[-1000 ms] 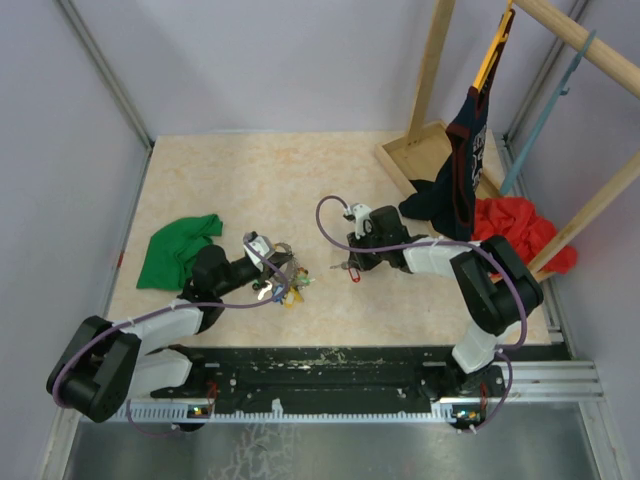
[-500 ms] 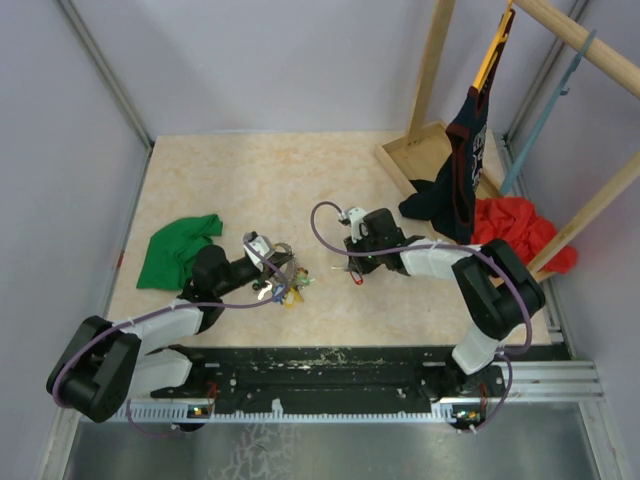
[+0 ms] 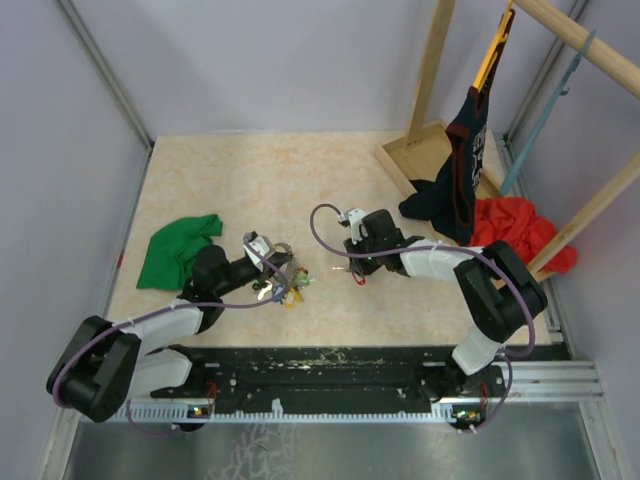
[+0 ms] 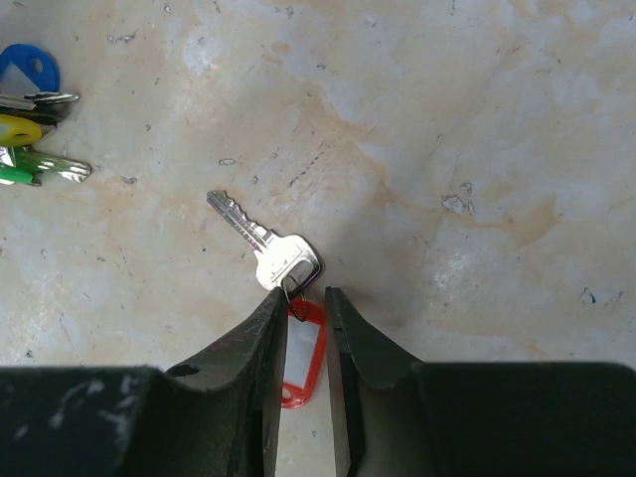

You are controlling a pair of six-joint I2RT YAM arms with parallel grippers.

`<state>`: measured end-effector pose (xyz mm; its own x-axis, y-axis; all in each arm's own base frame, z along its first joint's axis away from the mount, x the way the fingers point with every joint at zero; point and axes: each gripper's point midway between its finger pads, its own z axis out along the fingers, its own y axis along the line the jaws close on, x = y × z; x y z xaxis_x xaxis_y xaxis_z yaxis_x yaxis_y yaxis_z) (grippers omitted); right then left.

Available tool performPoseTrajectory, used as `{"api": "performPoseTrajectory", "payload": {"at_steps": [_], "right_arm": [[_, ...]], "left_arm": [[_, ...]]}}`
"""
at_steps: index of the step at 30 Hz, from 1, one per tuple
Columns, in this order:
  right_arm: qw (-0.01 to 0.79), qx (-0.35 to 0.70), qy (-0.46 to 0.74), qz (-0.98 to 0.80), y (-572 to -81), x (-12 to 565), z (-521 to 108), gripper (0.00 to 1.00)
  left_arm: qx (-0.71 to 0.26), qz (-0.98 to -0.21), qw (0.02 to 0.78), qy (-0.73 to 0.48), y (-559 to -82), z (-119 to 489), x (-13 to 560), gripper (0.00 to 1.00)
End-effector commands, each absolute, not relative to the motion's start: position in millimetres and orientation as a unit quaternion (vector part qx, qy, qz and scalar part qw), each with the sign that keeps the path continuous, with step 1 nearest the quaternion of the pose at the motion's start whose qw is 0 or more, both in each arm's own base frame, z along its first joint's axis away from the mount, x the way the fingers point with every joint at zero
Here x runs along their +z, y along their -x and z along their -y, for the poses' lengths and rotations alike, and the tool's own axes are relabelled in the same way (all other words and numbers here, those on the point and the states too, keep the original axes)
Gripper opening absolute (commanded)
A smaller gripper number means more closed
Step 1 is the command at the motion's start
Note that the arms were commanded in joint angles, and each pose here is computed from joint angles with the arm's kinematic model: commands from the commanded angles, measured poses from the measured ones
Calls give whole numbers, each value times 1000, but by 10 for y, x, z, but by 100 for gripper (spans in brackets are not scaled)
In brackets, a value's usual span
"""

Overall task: Put the keys on the keyring
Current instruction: Pick up the key from the center of the board.

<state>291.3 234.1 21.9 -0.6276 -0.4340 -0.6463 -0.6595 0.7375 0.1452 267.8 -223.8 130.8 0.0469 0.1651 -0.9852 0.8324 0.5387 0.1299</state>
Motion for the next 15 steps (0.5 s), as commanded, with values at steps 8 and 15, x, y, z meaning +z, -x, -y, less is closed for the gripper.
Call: {"api": "performPoseTrajectory", "payload": {"at_steps": [8,15], "right_arm": [[323,176,313,-876,-2998,409,-2415,18],[323,170,315,-876,-2965,425,-2397,15]], "left_arm": [[-280,-616,624,-391,-2719,2276,1476,0],[-279,-615,625,-391,-2719,2269,1482,0]]}}
